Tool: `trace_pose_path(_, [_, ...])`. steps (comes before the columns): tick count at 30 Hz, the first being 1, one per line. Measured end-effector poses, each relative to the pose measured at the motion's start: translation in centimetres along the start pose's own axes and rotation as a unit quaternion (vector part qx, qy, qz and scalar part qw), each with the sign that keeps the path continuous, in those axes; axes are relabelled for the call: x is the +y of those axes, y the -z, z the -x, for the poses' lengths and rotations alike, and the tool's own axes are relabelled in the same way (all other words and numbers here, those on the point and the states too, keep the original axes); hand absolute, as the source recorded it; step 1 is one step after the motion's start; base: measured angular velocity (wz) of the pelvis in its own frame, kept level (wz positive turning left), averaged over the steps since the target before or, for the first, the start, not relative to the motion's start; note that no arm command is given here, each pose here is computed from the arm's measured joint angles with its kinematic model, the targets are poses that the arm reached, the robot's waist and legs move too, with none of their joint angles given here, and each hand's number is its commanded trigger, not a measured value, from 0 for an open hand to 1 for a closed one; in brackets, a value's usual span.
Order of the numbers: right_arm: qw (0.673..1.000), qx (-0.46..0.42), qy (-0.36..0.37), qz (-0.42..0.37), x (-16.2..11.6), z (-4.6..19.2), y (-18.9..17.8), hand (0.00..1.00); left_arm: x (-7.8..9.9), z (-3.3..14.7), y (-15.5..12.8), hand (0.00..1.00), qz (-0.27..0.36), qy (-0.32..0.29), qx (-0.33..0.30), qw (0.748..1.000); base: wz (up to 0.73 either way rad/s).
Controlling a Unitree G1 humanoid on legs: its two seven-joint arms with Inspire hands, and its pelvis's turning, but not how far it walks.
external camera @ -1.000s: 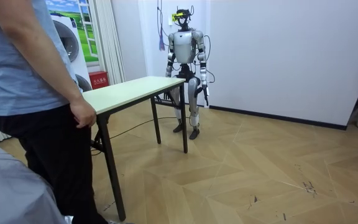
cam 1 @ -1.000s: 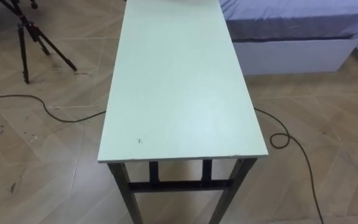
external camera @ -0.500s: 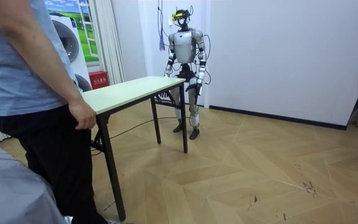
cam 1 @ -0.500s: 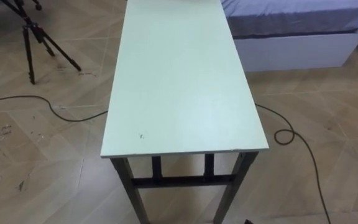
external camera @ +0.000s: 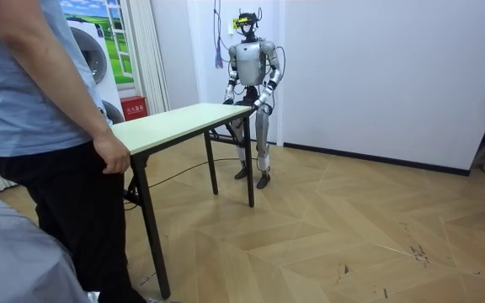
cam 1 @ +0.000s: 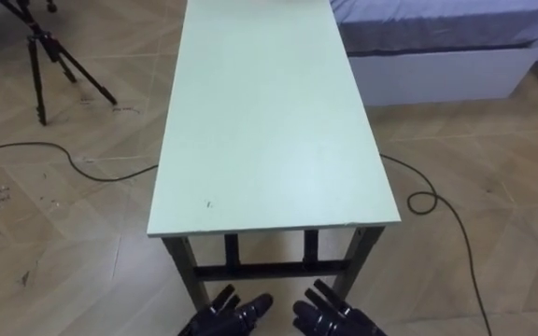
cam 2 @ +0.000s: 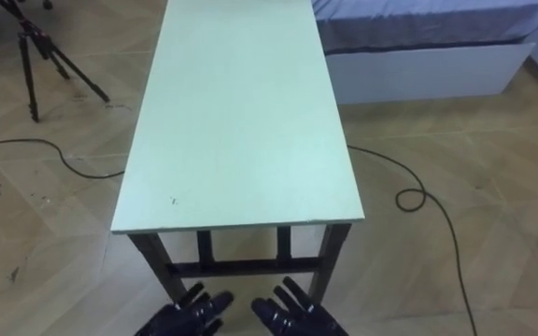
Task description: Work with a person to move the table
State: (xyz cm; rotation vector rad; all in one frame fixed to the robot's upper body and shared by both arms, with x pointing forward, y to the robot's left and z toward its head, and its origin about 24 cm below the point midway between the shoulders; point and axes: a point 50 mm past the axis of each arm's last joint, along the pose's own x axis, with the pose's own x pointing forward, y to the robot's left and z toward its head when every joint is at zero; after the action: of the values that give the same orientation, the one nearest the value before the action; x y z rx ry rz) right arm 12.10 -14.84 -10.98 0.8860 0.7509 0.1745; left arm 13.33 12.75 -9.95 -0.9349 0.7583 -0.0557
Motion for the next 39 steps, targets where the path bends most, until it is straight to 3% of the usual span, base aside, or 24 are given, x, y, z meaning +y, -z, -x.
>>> trace_pose_path(4, [1.000, -0.010, -0.017, -0.001, 0.8, -0.9, -0.9, 0.00, -2.3, -0.3, -1.5, 0.00, -0.004, 0.051, -0.024, 0.998, -0.03])
trace_pose_path(19, [0.998, -0.022, -0.048, 0.035, 3.4, -2.3, -3.0, 0.00, -4.8, -1.8, -4.2, 0.00, 0.000, 0.099, -0.045, 0.994, 0.01])
trace_pose_path(25, [0.997, -0.030, -0.067, 0.029, 4.3, -2.6, -3.7, 0.00, -4.7, -1.8, -5.3, 0.00, 0.101, 0.097, -0.058, 0.988, 0.01])
trace_pose_path(33, [0.997, -0.031, -0.050, -0.039, 4.4, -2.9, -4.4, 0.00, -2.9, -1.9, -7.0, 0.00, 0.138, 0.039, -0.079, 0.986, -0.01])
trace_pose_path(39, [0.996, -0.036, -0.036, -0.068, 4.8, -3.4, -5.1, 0.00, -2.6, -1.9, -7.1, 0.00, 0.161, 0.019, -0.081, 0.984, 0.00])
